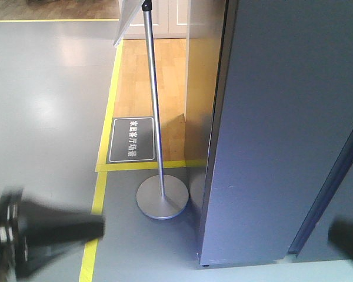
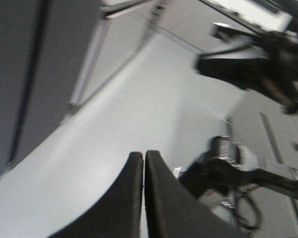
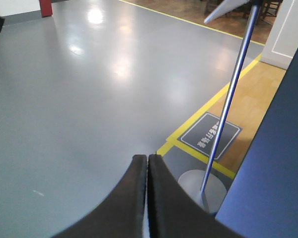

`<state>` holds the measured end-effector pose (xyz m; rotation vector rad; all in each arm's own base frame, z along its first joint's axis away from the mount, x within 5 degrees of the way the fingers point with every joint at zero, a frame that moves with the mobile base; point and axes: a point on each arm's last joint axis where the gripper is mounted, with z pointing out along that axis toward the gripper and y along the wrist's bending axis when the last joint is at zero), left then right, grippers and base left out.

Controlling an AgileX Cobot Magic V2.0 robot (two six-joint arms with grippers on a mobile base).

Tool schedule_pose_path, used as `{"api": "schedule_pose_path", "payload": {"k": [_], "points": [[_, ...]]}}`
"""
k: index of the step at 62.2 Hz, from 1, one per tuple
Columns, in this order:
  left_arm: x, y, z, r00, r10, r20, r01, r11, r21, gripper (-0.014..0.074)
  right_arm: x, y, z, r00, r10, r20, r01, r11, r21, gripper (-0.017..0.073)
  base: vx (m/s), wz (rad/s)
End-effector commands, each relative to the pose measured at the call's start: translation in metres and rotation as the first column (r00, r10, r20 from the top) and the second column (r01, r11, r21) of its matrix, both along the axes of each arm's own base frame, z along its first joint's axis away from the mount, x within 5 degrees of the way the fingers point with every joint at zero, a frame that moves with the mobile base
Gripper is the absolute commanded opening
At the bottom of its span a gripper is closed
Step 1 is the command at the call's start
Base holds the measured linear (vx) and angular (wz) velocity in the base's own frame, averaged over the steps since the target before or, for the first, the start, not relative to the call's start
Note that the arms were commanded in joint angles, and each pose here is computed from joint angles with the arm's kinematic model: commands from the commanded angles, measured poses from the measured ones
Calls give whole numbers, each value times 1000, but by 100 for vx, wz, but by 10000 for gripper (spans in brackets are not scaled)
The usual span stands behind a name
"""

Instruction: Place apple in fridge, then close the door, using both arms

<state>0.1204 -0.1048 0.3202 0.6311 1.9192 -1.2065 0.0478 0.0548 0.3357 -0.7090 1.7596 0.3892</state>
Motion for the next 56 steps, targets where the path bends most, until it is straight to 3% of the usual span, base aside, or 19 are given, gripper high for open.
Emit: {"api": "schedule_pose_path", "payload": {"k": [1,7,14,29,36,45,56], "points": [[-7,14,-38,977,208,-43,-208,978,10,-8,-8,-2,-10,996,-54,69,51,997,56,-6,0,0],[-16,23,-65,941,320,-112,-323,946,-12,-7,-15,-2,-21,994,-63,90,57,996,63,-6,0,0],[-24,28,-81,915,370,-159,-380,924,-34,-7,-21,-1,-22,991,-61,116,53,996,71,-6,0,0],[-24,29,-80,904,385,-185,-403,912,-72,-7,-22,0,-22,993,-49,111,41,996,73,-6,0,0],[-23,29,-77,894,390,-222,-422,898,-121,-7,-22,0,-22,993,-48,111,40,997,73,-6,0,0],[-23,26,-68,885,350,-307,-429,870,-243,-7,-22,0,-22,993,-48,111,40,997,73,-6,0,0],[-28,22,-59,905,241,-351,-369,856,-363,-7,-22,0,-22,993,-48,111,40,997,73,-6,0,0]]}}
